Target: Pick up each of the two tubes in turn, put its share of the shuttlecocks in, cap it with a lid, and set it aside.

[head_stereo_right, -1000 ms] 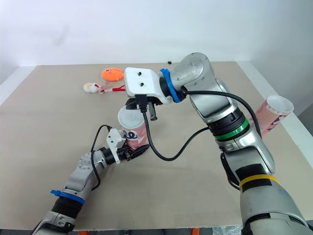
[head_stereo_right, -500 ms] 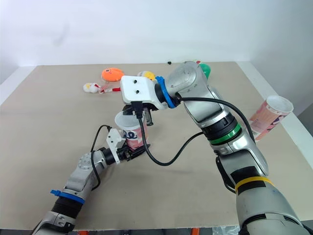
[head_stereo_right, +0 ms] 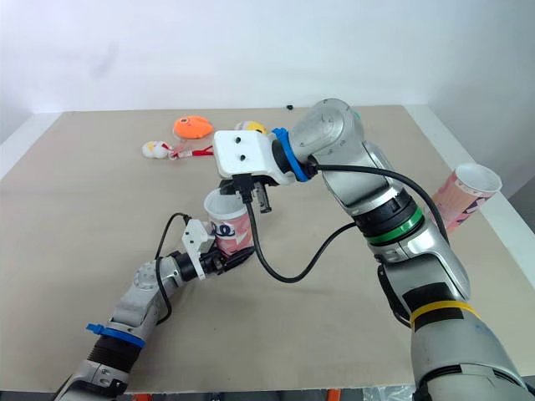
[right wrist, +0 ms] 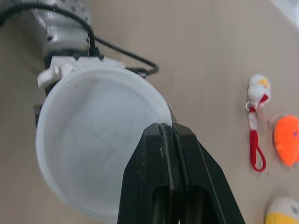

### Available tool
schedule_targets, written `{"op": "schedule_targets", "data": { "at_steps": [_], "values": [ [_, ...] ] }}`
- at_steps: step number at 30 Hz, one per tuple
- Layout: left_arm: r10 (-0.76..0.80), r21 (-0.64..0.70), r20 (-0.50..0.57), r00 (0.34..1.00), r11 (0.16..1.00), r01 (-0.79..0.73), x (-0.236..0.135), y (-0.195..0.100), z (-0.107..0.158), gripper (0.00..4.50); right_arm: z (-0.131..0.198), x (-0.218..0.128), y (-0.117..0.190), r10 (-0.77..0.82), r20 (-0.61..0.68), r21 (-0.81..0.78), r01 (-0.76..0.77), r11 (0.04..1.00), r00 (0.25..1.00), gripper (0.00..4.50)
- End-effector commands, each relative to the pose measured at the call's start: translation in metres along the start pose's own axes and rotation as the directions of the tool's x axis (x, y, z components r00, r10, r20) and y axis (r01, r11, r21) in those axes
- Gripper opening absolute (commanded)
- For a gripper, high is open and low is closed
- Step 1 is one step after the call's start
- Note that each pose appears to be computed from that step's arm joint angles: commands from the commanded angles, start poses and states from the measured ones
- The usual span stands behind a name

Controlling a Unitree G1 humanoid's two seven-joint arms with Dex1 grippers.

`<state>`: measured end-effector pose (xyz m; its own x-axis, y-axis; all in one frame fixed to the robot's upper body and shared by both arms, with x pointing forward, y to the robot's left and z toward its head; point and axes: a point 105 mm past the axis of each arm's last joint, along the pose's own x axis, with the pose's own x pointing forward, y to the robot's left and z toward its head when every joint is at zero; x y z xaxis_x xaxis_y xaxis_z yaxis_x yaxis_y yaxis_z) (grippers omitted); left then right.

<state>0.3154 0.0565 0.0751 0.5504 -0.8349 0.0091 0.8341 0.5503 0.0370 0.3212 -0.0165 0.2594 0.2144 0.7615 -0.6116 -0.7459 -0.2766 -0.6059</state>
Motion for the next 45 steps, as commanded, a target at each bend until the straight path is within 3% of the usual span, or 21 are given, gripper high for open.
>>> {"op": "schedule_targets", "data": {
  "at_steps": [1,18,45],
  "values": [
    [-0.026,-0.091,-0.169,0.985,0.996,0.010,-0.009,-0.011,-0.046,3.02,0.007,-0.003,-0.006,-0.007,-0.015,-0.048,0.006,0.999,1.000,0.09],
    [-0.024,-0.093,-0.168,0.985,0.996,0.009,-0.009,-0.013,-0.047,3.02,0.005,0.014,-0.007,-0.014,0.013,-0.037,0.015,0.999,1.000,0.09],
    [-0.036,-0.106,-0.172,0.984,0.994,0.018,-0.009,-0.017,-0.049,3.02,-0.004,0.040,0.025,-0.127,0.121,0.067,0.119,0.991,0.984,0.09]
  ]
}}
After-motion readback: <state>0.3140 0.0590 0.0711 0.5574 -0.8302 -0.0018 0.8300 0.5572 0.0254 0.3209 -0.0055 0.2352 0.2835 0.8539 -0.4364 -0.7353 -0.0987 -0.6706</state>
